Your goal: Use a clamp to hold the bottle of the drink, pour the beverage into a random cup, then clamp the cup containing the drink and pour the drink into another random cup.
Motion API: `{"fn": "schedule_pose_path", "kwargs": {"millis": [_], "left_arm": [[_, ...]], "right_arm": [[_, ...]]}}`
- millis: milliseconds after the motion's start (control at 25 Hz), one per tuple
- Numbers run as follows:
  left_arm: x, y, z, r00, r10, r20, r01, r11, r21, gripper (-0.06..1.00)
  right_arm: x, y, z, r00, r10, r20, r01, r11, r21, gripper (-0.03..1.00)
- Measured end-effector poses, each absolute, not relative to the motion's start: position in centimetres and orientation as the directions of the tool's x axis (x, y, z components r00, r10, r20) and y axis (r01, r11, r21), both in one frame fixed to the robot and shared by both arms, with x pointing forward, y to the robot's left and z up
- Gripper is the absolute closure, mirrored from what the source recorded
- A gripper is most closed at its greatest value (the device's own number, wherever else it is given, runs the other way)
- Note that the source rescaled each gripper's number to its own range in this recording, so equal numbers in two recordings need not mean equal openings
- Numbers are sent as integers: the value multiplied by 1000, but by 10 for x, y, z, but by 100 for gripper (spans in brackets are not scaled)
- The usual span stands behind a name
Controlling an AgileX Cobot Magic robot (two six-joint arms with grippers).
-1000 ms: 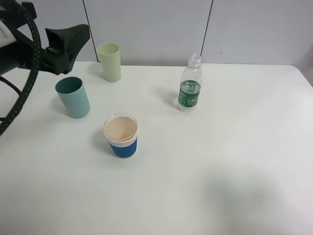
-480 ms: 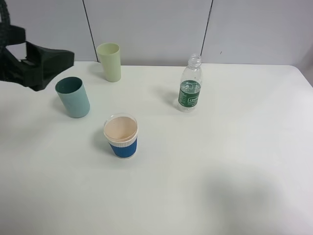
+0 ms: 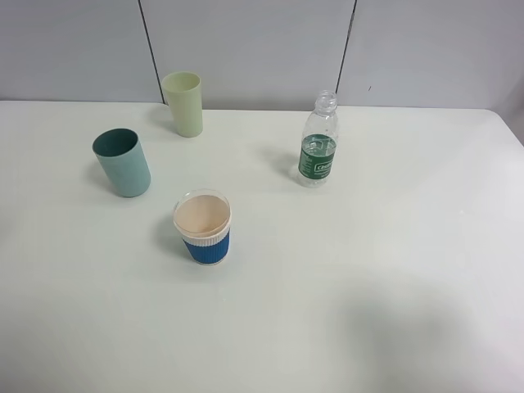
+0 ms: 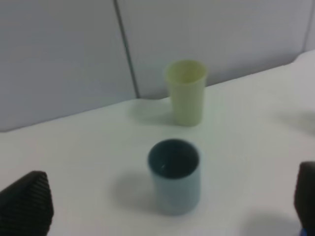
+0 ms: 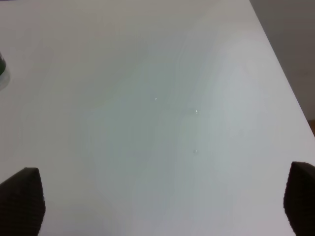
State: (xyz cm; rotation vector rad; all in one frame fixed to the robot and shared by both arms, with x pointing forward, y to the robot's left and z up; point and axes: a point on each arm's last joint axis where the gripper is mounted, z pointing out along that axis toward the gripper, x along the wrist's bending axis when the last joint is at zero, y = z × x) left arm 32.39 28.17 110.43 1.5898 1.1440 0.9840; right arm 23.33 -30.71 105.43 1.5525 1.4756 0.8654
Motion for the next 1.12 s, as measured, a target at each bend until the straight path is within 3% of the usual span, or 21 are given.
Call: {"fn": "schedule_pose_path", "kwargs": {"millis": [600, 1120], "left_arm": [[251, 314, 1077, -19, 998, -54, 436, 57, 898, -6], [232, 306, 1055, -62, 997, -55, 441, 77, 894, -6]], "right_arm": [[233, -307, 1054, 82, 995, -51, 442, 9, 897, -3], [233, -307, 1054, 82, 995, -51, 442, 9, 897, -3]]}}
